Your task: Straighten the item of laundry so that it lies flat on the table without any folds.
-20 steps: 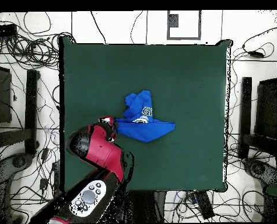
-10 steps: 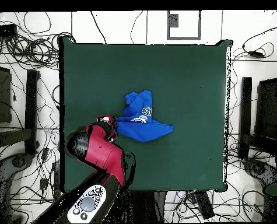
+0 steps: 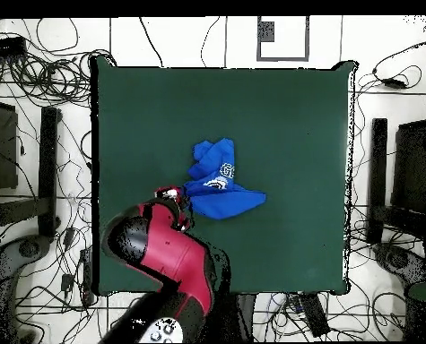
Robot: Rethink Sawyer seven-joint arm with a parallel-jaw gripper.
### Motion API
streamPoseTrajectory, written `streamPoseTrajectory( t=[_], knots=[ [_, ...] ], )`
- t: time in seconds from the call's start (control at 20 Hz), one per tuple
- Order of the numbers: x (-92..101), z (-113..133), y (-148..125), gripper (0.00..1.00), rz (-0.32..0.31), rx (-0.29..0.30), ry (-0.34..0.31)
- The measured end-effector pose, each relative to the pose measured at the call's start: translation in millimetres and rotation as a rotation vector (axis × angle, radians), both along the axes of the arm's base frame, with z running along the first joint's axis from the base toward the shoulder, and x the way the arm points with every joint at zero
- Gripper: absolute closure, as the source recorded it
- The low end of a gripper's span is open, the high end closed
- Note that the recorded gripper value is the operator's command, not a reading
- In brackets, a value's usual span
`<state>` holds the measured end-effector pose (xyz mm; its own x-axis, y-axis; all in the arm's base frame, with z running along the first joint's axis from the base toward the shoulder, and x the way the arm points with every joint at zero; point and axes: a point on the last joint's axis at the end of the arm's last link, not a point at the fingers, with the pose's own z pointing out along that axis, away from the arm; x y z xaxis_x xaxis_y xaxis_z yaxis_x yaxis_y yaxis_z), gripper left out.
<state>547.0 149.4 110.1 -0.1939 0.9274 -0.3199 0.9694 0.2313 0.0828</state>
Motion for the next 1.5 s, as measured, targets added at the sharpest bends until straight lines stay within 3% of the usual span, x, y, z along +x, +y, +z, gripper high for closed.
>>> streamPoseTrajectory(
  t=[0.35,0.8,1.1,1.5],
  knots=[
    [-17.8,63.8,-14.8,1.00,0.069,-0.070,0.006],
    [-45.9,136.2,-5.3,1.00,0.207,-0.182,-0.058],
    [-79.7,182.0,20.7,1.00,0.330,-0.288,-0.118],
    [-102.4,218.0,54.1,1.00,0.419,-0.352,-0.176]
  ],
)
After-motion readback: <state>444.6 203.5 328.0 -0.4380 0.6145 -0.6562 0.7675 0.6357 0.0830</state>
